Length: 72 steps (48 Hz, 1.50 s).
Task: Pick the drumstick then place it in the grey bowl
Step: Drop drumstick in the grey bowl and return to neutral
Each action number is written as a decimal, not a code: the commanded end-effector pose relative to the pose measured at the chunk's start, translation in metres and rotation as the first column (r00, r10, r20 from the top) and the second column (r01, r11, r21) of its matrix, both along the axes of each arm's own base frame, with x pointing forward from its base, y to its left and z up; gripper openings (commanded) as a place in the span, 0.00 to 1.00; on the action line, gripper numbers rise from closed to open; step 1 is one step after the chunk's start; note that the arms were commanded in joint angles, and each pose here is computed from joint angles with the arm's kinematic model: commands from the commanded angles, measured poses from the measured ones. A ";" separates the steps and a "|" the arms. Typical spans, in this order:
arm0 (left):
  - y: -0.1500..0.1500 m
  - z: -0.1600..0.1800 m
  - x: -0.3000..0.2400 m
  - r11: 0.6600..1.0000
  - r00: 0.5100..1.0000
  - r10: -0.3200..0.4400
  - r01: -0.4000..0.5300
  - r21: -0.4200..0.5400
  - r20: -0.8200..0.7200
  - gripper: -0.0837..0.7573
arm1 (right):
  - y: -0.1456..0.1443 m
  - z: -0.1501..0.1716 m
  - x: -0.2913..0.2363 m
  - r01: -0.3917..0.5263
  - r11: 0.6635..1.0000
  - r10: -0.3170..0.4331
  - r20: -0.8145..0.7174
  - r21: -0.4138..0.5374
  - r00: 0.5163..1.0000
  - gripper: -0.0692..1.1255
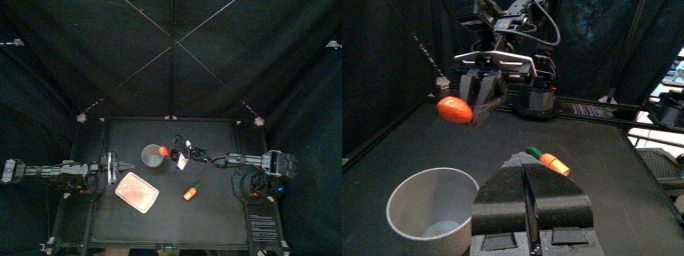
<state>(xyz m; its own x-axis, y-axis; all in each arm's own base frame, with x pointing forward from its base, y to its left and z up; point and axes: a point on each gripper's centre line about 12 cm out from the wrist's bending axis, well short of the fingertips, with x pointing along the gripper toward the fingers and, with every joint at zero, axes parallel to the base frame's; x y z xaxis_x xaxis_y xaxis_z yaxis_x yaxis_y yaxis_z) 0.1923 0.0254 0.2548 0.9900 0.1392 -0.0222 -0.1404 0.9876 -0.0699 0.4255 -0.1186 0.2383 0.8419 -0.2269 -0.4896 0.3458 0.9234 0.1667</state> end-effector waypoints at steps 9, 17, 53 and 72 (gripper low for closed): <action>0.002 0.008 0.002 1.000 1.000 0.005 -0.005 0.030 0.021 0.12 | -0.002 0.001 0.041 -0.029 1.000 0.029 -0.013 -0.003 1.000 0.60; 0.002 0.006 0.001 1.000 1.000 0.005 -0.005 0.029 0.018 0.12 | -0.002 -0.006 0.050 -0.042 0.999 0.042 -0.054 0.003 0.998 0.69; 0.001 -0.001 0.000 1.000 1.000 0.005 -0.005 0.026 0.001 0.12 | 0.035 0.033 -0.050 -0.010 0.991 0.053 0.318 -0.134 0.946 0.70; 0.004 -0.003 -0.001 0.999 1.000 0.017 -0.017 0.031 -0.004 0.12 | 0.061 0.022 -0.103 -0.072 0.972 0.149 0.354 -0.222 0.923 0.70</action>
